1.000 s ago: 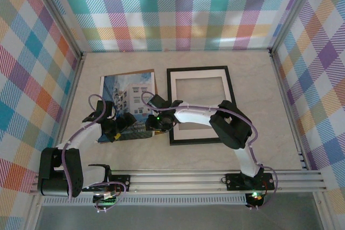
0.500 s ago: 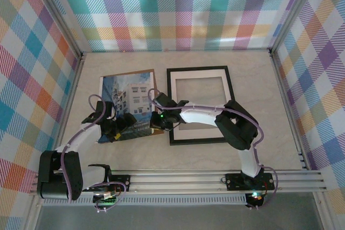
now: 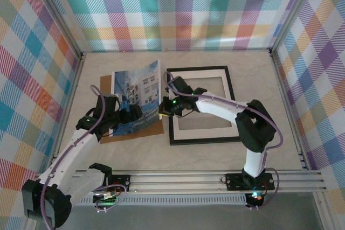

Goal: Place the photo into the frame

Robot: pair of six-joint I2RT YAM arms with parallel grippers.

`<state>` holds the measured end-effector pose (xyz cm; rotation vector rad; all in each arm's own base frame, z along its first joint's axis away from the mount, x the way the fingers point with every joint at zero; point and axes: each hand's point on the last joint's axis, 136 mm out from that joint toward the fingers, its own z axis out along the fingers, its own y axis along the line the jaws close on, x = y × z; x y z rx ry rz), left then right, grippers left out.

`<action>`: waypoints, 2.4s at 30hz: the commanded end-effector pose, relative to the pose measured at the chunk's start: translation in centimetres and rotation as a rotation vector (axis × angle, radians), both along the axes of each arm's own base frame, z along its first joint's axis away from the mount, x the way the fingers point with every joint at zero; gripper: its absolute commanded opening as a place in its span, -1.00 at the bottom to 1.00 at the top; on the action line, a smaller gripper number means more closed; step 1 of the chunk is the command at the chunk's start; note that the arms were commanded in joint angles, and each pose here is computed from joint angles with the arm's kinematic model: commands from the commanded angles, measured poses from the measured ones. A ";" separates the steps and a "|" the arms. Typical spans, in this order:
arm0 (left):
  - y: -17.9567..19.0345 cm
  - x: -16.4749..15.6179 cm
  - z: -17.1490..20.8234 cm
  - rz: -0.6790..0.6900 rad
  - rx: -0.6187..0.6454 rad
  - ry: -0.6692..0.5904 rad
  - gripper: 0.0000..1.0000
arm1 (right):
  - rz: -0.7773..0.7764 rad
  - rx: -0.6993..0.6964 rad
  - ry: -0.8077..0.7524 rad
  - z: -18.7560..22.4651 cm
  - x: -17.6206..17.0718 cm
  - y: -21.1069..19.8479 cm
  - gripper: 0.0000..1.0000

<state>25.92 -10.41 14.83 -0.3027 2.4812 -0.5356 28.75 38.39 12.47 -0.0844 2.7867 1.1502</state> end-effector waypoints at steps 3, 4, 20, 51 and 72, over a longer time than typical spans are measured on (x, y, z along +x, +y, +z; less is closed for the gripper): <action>-1.7 -0.1 0.0 -0.112 0.170 -0.060 1.00 | 0.111 0.027 -0.021 2.6 0.4 -1.5 -0.97; -2.5 -0.1 0.0 -0.149 0.195 -0.077 1.00 | 0.116 0.013 -0.033 2.7 0.6 -1.8 -0.97; -9.3 3.6 -1.1 -0.404 0.791 -0.174 0.99 | 0.132 0.017 -0.003 3.7 0.9 -3.4 -0.94; -13.4 1.1 -6.1 -0.632 0.798 -0.136 -0.40 | 0.092 0.031 0.030 2.7 2.5 -3.8 -0.79; -15.3 -0.4 -8.3 -0.728 0.739 -0.088 -0.96 | 0.054 0.089 0.044 3.4 4.1 -3.5 -0.40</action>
